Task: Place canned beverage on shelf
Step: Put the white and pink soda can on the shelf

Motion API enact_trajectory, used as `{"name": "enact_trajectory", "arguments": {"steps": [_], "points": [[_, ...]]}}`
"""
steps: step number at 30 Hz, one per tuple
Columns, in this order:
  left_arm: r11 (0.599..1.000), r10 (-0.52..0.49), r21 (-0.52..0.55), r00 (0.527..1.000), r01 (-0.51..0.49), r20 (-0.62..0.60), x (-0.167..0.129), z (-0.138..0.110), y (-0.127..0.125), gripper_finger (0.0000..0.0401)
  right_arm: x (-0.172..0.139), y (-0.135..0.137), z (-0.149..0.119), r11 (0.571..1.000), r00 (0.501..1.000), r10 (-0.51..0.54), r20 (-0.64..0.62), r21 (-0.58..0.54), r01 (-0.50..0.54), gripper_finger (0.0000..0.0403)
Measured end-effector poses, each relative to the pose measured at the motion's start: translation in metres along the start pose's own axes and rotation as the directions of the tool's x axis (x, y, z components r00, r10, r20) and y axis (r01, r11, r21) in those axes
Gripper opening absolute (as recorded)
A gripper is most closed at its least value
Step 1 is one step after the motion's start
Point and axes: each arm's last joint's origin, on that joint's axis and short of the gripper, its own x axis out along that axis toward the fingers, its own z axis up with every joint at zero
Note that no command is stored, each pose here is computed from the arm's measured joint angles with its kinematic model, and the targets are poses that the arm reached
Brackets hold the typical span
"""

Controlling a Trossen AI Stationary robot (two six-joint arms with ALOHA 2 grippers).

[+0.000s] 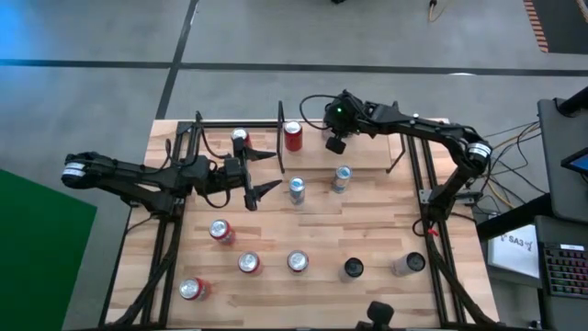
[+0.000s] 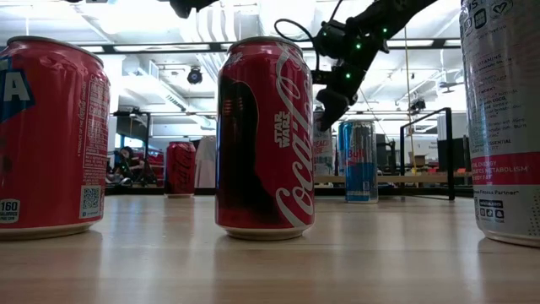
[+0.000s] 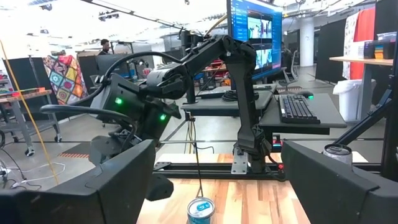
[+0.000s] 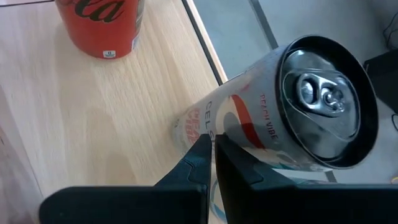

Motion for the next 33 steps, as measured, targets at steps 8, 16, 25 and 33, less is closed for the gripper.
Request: {"name": "enact_trajectory", "arguments": {"steps": [8, 16, 25, 33], "points": [[1.000, 0.000, 0.001, 1.000, 0.000, -0.002, 0.0000, -0.0002, 0.0000, 0.0333, 0.0021, -0.0006, 0.0028, 1.000, 1.000, -0.007, 0.020, 0.001, 0.007, 0.0012], [1.000, 0.000, 0.001, 1.000, 0.000, -0.003, 0.0000, -0.0003, 0.0000, 0.0333, 0.0024, -0.0020, 0.0023, 1.000, 1.000, -0.010, 0.018, 0.004, 0.009, 0.0012], [1.000, -0.001, 0.001, 1.000, 0.001, -0.005, 0.0000, -0.0005, 0.0000, 0.0333, 0.0022, -0.0029, 0.0046, 1.000, 0.999, -0.018, 0.042, 0.008, 0.017, 0.0012], [1.000, -0.001, 0.003, 1.000, 0.001, -0.010, 0.0000, -0.0010, -0.0001, 0.0333, 0.0003, -0.0028, 0.0051, 1.000, 0.999, -0.018, 0.047, -0.007, 0.019, 0.0012]]}}
